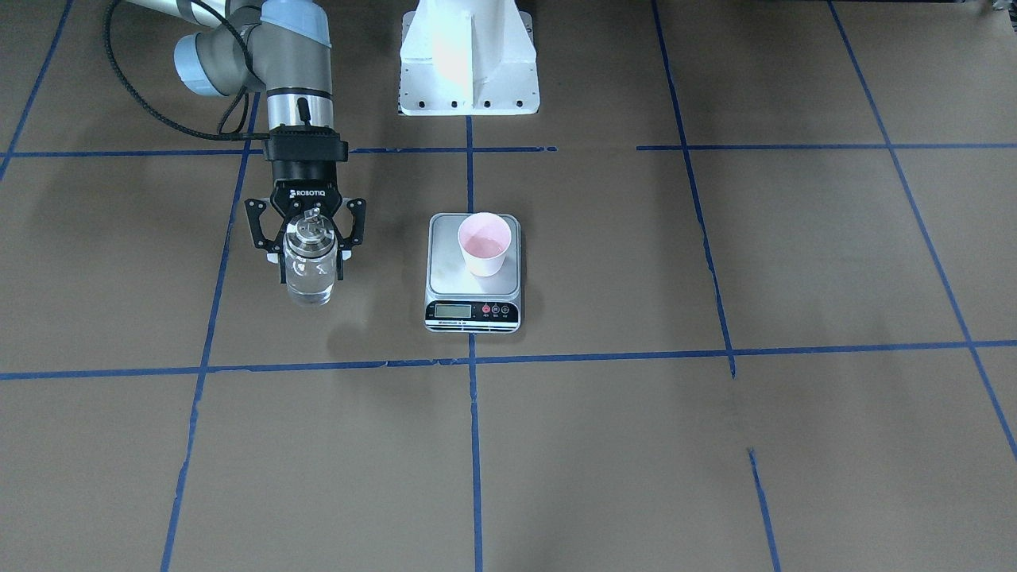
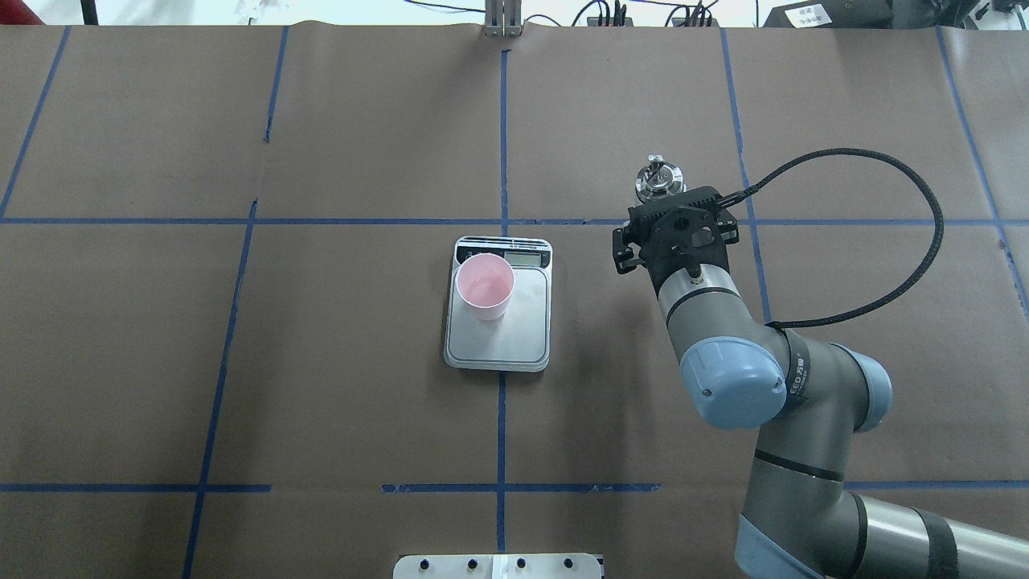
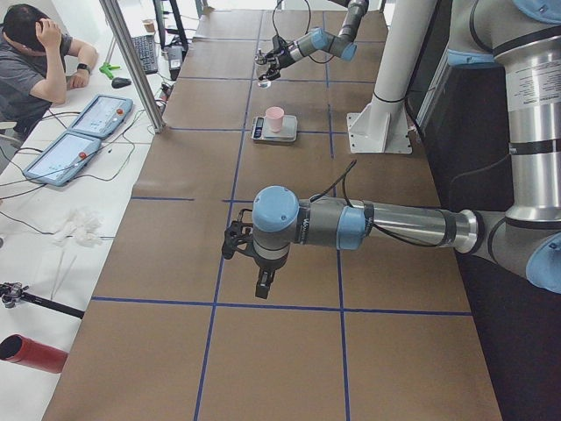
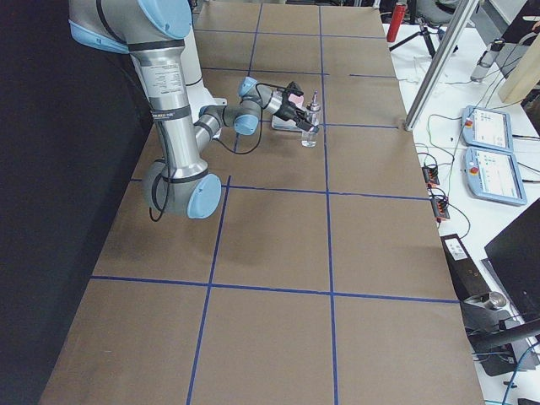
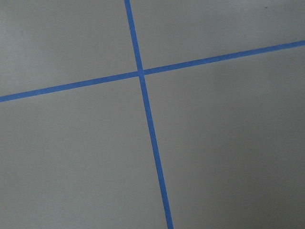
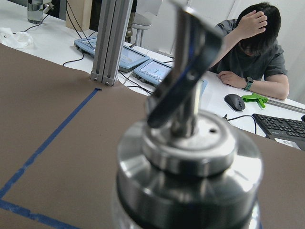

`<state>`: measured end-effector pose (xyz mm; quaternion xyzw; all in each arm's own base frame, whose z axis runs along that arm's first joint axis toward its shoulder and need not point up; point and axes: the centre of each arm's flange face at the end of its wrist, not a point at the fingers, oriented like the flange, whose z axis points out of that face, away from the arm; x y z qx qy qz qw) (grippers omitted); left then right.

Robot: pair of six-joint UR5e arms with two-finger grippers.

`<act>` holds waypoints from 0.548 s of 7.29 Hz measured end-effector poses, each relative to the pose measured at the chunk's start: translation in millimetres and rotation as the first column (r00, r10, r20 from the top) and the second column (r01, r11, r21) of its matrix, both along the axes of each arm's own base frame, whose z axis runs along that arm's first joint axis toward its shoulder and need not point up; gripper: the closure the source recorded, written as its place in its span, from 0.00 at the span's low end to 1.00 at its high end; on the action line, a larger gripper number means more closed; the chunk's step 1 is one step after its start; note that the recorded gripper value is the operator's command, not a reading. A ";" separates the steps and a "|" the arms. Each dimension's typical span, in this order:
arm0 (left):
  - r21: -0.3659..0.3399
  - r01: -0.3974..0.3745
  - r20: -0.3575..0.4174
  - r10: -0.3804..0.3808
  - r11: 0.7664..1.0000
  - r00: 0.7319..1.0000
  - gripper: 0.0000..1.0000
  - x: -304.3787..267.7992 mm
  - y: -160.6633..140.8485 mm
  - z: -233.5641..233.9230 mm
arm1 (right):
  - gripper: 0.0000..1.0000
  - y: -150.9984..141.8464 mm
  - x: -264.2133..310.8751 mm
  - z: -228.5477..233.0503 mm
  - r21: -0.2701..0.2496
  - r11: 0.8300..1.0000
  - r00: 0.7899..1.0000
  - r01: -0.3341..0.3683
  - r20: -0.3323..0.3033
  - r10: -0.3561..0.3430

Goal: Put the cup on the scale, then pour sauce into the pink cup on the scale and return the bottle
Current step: 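Lift the sauce bottle with the right gripper toward the scale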

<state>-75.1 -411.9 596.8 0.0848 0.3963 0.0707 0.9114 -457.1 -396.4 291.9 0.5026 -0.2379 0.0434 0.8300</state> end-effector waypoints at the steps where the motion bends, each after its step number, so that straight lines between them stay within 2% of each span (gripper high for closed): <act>1: 0.001 -0.001 0.000 0.001 1.000 1.000 0.00 0.0 0.0 0.1 | 1.00 -1.3 0.4 -3.2 0.010 1.000 1.000 0.007 -0.019 -0.007; 4: 0.000 -0.002 0.000 0.002 1.000 1.000 0.00 0.0 0.4 0.7 | 1.00 -0.9 -3.6 -6.2 0.018 1.000 0.999 0.018 -0.039 -0.017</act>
